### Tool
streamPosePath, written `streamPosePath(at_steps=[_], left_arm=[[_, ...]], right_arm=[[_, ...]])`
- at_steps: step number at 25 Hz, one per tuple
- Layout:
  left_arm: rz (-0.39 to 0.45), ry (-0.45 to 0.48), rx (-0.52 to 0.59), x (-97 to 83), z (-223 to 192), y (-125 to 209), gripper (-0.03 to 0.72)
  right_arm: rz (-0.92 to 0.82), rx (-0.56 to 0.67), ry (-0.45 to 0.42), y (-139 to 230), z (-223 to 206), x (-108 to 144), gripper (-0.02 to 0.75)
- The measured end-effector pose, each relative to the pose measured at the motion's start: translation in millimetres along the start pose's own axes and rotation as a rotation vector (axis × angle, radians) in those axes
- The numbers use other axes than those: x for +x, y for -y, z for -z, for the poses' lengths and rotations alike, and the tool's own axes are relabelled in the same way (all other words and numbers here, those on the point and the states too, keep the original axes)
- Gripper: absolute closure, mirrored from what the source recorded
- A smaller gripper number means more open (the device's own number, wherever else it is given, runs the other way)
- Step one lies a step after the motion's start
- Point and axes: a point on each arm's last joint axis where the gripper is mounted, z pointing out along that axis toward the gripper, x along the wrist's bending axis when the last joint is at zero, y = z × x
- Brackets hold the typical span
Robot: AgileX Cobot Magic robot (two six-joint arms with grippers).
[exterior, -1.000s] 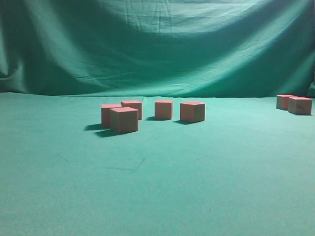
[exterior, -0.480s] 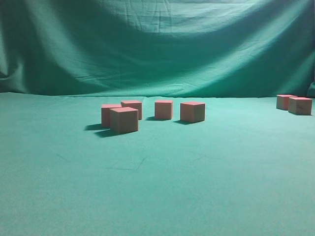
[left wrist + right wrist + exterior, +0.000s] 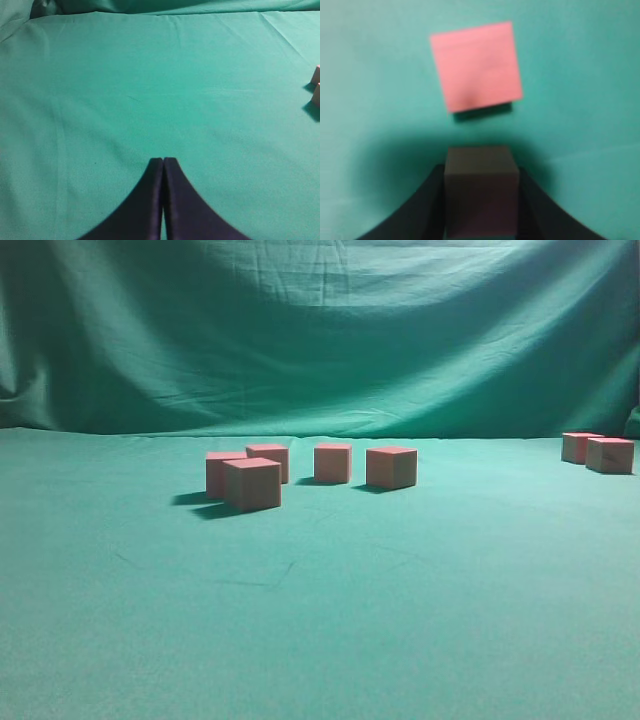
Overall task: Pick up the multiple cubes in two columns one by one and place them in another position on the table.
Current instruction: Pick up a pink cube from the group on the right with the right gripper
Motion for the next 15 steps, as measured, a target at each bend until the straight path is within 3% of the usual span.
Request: streamPosePath(at_steps=[7, 10, 15], left_arm=[[0.0, 0.0, 0.0, 0.0, 0.0, 0.0, 0.688], [0.0, 0.0, 0.0, 0.0, 0.0, 0.0, 0.688], [0.0, 0.0, 0.0, 0.0, 0.0, 0.0, 0.688]], right_arm=[[-0.03, -0.038, -0.099, 12.0, 61.9, 17.9, 0.463], [0.033, -0.085, -0.118, 21.9, 97.9, 41.3, 0.463], [0.208, -0.167, -0.164, 47.3, 149.0, 101.5, 0.463]])
